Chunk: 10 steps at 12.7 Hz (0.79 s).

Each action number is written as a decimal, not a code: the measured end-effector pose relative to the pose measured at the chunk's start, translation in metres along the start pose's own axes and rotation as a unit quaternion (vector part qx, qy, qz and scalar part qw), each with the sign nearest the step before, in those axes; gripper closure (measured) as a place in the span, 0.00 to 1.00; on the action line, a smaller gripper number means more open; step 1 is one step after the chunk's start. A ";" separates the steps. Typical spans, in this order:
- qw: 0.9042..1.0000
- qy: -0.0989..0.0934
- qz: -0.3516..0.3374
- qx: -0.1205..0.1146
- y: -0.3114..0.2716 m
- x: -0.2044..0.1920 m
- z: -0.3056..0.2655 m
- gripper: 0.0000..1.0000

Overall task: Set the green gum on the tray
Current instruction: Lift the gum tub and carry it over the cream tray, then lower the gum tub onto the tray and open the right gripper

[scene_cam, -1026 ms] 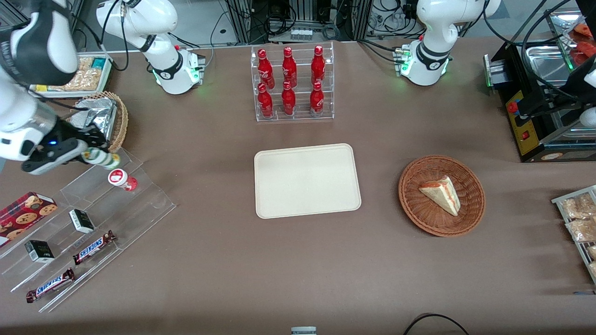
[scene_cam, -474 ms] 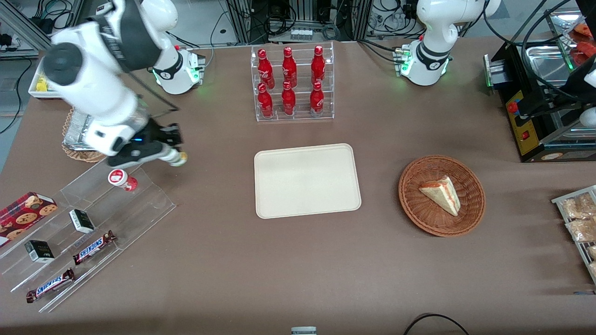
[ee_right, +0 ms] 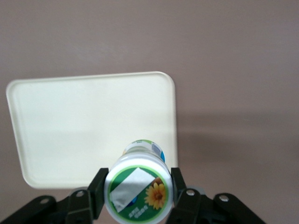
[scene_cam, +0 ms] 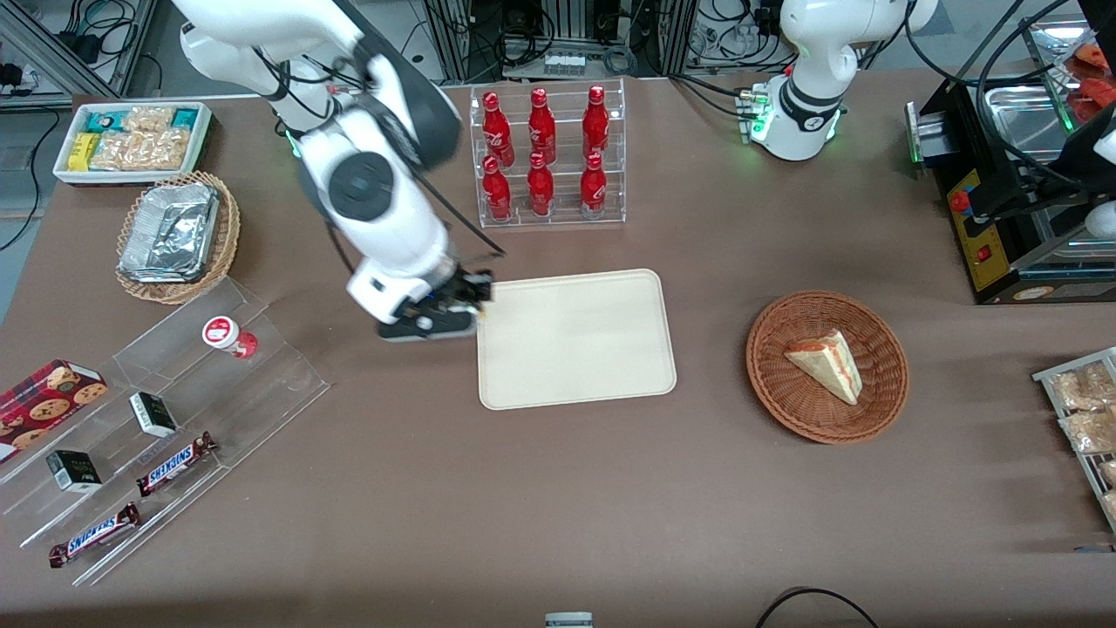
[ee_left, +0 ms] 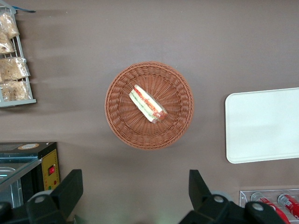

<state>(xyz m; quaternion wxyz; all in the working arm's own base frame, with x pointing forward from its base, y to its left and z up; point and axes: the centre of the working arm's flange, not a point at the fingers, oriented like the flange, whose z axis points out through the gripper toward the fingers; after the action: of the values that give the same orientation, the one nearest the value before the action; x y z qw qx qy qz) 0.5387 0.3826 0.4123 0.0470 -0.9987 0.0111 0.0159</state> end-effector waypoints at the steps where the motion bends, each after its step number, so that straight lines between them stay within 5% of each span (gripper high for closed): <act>1: 1.000 0.007 0.014 0.009 -0.014 0.002 0.021 0.41; 4: 0.999 0.017 0.044 0.026 -0.056 -0.006 0.076 0.41; 10: 0.997 0.035 0.060 -0.016 -0.114 -0.030 0.155 0.41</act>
<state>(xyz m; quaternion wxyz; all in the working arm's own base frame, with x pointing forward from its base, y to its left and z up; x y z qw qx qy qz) 0.5067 0.5109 0.2694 0.0294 -0.9969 0.0719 -0.0159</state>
